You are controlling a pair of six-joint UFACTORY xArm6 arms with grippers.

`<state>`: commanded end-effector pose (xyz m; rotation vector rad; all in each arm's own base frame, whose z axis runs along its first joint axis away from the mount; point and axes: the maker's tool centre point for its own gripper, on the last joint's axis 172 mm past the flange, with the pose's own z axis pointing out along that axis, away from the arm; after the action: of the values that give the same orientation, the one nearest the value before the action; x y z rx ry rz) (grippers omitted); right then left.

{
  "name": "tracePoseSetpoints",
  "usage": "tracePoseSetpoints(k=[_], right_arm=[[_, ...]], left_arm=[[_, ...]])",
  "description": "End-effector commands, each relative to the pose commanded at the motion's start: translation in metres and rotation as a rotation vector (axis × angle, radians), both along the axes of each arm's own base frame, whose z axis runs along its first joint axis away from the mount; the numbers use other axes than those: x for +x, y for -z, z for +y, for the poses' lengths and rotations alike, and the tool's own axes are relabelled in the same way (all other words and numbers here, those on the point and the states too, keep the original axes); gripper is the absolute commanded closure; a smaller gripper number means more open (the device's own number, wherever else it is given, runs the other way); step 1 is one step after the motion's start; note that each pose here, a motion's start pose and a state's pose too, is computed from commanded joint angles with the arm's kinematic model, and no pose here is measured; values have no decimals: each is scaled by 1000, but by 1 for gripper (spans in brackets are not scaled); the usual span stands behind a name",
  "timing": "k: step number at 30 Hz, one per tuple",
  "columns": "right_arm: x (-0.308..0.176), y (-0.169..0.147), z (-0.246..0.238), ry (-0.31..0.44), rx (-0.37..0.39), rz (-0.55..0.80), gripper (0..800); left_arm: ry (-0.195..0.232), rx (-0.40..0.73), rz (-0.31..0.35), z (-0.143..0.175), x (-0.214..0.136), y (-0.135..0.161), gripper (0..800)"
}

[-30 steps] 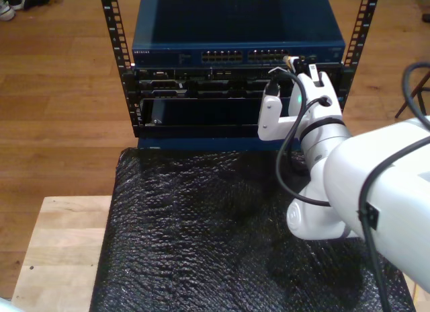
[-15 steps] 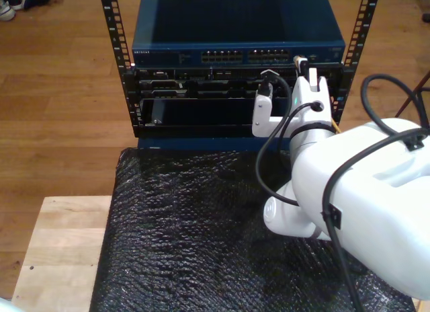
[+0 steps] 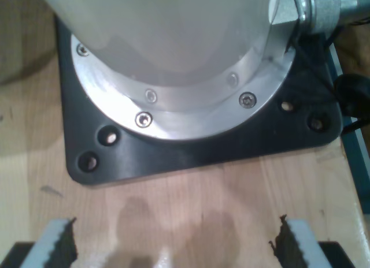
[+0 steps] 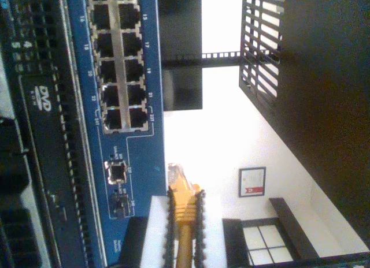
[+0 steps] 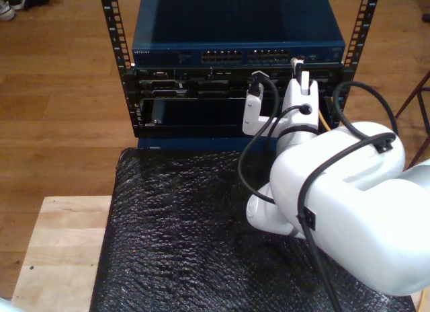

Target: Grab the cable and plug it in

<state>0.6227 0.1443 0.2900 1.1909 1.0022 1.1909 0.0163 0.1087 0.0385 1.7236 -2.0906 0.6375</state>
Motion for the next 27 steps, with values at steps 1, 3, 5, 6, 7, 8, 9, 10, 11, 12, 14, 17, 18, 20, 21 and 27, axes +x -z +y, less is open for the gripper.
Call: tracePoseSetpoints(k=[1,3,5,6,7,8,9,10,11,12,14,17,18,20,21,27], right_arm=[[2,-1,1,0,3,-4,800],[5,0,2,-1,8,-7,800],[7,-1,3,0,14,-11,800],[9,-1,3,-1,16,-10,800],[9,0,3,-2,15,-7,800],[9,0,3,-2,17,-7,800],[9,1,3,-2,17,-6,800],[9,2,2,-3,17,-3,800],[9,2,3,-4,17,-3,800],[9,3,3,-6,18,-2,800],[10,5,-1,-2,18,3,800],[12,6,-7,1,38,3,800],[12,6,-7,-1,47,1,800],[14,6,-6,-13,51,2,800],[15,7,-5,-19,48,3,800],[14,13,-3,-32,45,20,800]], left_arm=[[0,0,0,0,0,0,0],[0,0,0,0,0,0,0],[0,0,0,0,0,0,0],[0,2,0,0,0,0,0],[0,0,0,0,0,0,0],[0,0,0,0,0,0,0],[0,0,0,0,0,0,0],[0,0,0,0,0,0,0],[0,0,0,0,0,0,0],[0,0,0,0,0,0,0],[0,0,0,0,0,0,0],[0,0,0,0,0,0,0],[0,0,0,0,0,0,0],[0,2,0,0,0,0,0],[0,-2,0,0,0,0,0],[0,0,0,0,0,0,0]])
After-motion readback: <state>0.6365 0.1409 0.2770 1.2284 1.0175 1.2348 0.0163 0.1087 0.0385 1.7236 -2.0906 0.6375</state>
